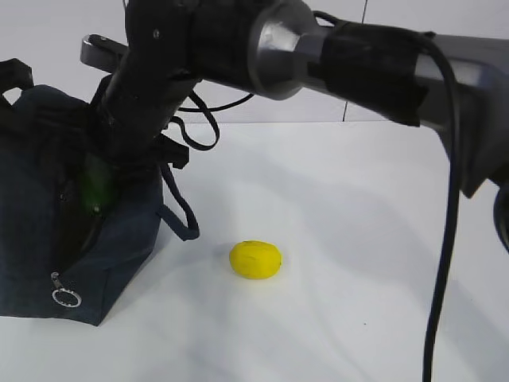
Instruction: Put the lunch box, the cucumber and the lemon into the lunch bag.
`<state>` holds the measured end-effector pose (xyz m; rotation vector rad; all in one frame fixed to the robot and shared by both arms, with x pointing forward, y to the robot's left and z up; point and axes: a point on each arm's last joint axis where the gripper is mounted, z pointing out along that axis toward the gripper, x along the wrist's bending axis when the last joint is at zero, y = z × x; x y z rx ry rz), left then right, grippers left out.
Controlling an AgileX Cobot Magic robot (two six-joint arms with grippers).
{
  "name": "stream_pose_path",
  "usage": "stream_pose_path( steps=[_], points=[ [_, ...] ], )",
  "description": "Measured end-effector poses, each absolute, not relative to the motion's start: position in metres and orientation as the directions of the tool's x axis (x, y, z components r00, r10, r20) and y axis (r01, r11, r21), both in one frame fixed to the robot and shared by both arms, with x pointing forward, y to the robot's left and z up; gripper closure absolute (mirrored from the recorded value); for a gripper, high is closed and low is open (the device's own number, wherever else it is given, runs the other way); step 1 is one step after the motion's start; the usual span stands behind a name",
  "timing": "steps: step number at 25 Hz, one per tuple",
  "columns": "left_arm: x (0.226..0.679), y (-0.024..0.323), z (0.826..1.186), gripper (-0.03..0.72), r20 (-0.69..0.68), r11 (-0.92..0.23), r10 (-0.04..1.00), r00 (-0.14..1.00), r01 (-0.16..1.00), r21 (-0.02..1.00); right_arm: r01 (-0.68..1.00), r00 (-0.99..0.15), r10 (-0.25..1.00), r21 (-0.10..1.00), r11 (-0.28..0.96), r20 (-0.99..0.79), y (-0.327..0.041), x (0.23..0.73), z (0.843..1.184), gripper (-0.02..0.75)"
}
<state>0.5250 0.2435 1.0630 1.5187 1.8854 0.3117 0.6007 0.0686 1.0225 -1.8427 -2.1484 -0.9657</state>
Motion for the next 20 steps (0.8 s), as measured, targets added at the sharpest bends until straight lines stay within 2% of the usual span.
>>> stream_pose_path(
  steps=[4,9,12,17,20],
  points=[
    [0.525,0.243,1.063,0.695,-0.358,0.288,0.93,-0.081,0.766,0.575,0.931,-0.231,0.831,0.363,0.038,0.506,0.069,0.601,1.021,0.215],
    [0.525,0.243,1.063,0.695,-0.358,0.289,0.93,-0.082,0.766,0.575,0.928,-0.257,0.831,0.367,0.07,0.492,0.069,0.6,1.02,0.198],
    [0.525,0.243,1.063,0.695,-0.358,0.289,0.93,-0.082,0.766,0.575,0.916,-0.329,0.834,0.366,0.167,0.443,0.065,0.595,1.023,0.195],
    [0.525,0.243,1.063,0.695,-0.358,0.289,0.93,-0.082,0.766,0.575,0.86,-0.471,0.831,0.361,0.36,0.294,0.051,0.587,1.049,0.194],
    [0.525,0.243,1.063,0.695,-0.358,0.289,0.93,-0.082,0.766,0.575,0.808,-0.536,0.821,0.403,0.43,0.196,0.045,0.589,1.064,0.194]
  ],
)
